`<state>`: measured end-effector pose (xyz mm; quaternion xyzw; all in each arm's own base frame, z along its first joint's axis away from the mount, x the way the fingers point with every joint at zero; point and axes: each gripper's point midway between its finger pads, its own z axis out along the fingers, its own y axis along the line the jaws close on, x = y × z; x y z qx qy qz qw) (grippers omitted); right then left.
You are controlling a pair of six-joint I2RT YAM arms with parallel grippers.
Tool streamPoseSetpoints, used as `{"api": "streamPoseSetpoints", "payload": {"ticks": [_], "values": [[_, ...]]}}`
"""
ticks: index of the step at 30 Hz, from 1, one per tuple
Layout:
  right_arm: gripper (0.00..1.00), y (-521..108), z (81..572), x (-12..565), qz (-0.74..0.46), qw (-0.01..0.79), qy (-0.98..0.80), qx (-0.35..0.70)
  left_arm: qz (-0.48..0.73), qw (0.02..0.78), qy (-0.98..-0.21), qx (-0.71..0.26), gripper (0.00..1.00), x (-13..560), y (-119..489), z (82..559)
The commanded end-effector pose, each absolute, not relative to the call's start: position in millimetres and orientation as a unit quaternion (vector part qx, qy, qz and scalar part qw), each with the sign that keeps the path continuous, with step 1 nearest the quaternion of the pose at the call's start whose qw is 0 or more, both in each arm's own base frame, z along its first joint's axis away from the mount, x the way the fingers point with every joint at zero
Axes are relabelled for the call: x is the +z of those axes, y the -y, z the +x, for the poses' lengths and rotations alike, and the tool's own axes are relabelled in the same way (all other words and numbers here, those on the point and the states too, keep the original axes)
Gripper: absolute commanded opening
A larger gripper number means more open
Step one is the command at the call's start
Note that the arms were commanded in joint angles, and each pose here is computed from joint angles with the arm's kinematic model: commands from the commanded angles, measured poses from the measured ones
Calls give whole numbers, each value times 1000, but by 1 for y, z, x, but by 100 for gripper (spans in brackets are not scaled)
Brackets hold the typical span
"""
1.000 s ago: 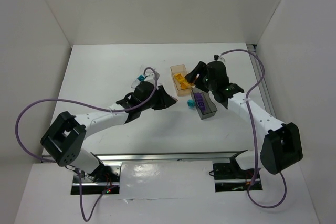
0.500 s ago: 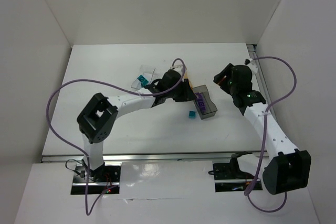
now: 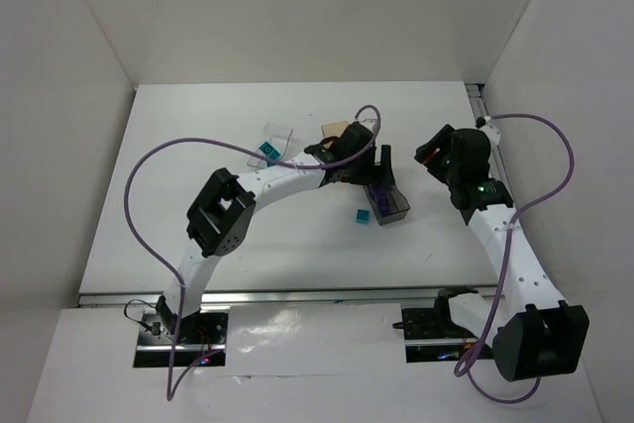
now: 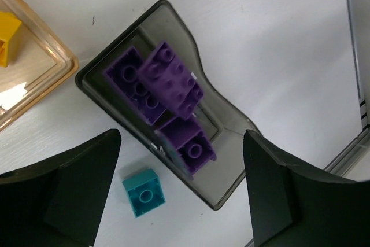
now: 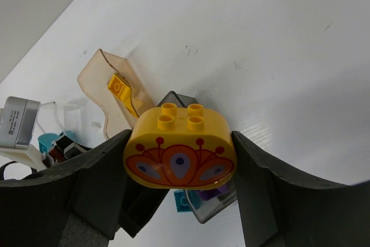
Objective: Sort the legos into containers by color
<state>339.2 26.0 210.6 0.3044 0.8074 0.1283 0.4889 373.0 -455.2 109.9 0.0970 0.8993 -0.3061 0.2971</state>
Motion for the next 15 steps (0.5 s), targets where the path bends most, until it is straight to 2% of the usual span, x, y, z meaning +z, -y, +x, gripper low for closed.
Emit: {"api": "streamPoseSetpoints", "payload": {"ticks": [1, 4, 6, 7, 8, 9, 11, 15], "values": [[52, -27, 334, 212, 295, 489, -810, 131, 104, 320, -888, -314, 92, 148, 451, 372], [52, -32, 334, 212, 282, 486, -815, 141, 111, 348, -870, -332, 92, 193, 442, 365], [52, -42, 338, 211, 260, 482, -820, 163, 108, 368, -863, -329, 86, 216, 429, 360], [52, -48, 343, 209, 241, 480, -826, 170, 95, 401, -848, -333, 83, 251, 416, 358], [52, -52, 345, 210, 235, 475, -829, 180, 88, 415, -843, -331, 80, 264, 407, 356], [52, -59, 348, 210, 220, 474, -832, 186, 70, 418, -851, -310, 77, 260, 384, 361], [52, -78, 355, 208, 194, 460, -844, 196, 34, 439, -844, -307, 77, 287, 348, 362], [52, -114, 374, 204, 149, 449, -856, 209, -41, 434, -857, -274, 79, 285, 272, 370]]}}
